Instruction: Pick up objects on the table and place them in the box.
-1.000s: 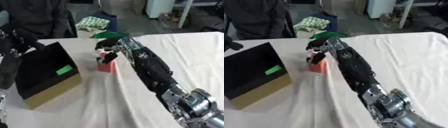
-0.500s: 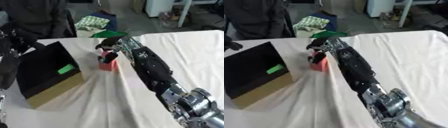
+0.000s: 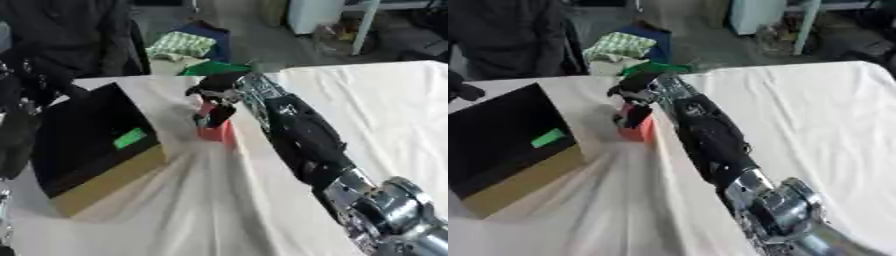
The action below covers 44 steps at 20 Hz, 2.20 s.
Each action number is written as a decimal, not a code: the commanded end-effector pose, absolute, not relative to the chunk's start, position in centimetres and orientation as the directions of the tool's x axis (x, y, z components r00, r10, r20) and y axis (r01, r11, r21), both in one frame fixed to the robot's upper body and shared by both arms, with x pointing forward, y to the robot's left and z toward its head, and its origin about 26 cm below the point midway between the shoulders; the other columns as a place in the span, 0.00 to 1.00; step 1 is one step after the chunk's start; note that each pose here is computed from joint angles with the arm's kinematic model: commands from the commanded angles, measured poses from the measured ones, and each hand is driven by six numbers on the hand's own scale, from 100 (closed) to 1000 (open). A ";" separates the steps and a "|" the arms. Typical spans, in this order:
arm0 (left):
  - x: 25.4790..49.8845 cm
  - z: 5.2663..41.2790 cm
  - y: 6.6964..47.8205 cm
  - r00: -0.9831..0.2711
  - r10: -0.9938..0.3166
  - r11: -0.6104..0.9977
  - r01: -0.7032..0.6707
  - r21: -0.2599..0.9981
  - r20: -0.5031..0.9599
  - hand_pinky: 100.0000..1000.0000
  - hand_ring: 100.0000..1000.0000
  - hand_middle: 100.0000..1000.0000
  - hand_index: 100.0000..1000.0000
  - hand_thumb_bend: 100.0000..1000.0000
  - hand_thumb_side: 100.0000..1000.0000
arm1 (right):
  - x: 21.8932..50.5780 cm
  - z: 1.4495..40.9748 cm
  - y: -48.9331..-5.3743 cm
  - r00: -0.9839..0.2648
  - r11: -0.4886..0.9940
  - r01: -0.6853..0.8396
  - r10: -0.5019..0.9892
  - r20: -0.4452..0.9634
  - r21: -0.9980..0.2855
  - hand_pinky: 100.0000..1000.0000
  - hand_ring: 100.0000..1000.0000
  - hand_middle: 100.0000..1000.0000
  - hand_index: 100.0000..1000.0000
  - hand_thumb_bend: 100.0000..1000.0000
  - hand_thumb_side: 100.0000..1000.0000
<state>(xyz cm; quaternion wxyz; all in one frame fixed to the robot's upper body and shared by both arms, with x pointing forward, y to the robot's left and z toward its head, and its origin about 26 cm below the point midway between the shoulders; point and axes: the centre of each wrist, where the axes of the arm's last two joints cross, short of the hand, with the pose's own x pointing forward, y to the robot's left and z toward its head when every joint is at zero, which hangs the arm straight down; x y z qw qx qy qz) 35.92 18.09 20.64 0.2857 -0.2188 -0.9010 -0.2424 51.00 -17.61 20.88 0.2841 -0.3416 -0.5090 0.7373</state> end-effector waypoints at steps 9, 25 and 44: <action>35.6 21.4 18.3 -0.757 0.252 0.785 0.525 0.331 0.603 0.65 0.54 0.56 0.88 0.00 0.64 | 50.0 27.6 -16.5 -0.662 -0.222 0.135 0.705 -0.255 -0.966 0.59 0.35 0.09 0.98 0.00 0.11; 35.1 21.7 17.3 -0.749 0.291 0.768 0.554 0.322 0.595 0.65 0.54 0.56 0.88 0.00 0.62 | 47.4 30.2 -8.6 -0.827 -0.049 0.264 0.503 -0.252 -0.963 0.60 0.34 0.08 0.97 0.00 0.06; 34.9 22.0 17.4 -0.751 0.297 0.770 0.554 0.317 0.590 0.65 0.53 0.56 0.88 0.00 0.62 | 46.9 26.1 -6.0 -0.901 0.068 0.261 0.376 -0.218 -0.963 0.83 0.82 0.86 0.96 0.00 0.08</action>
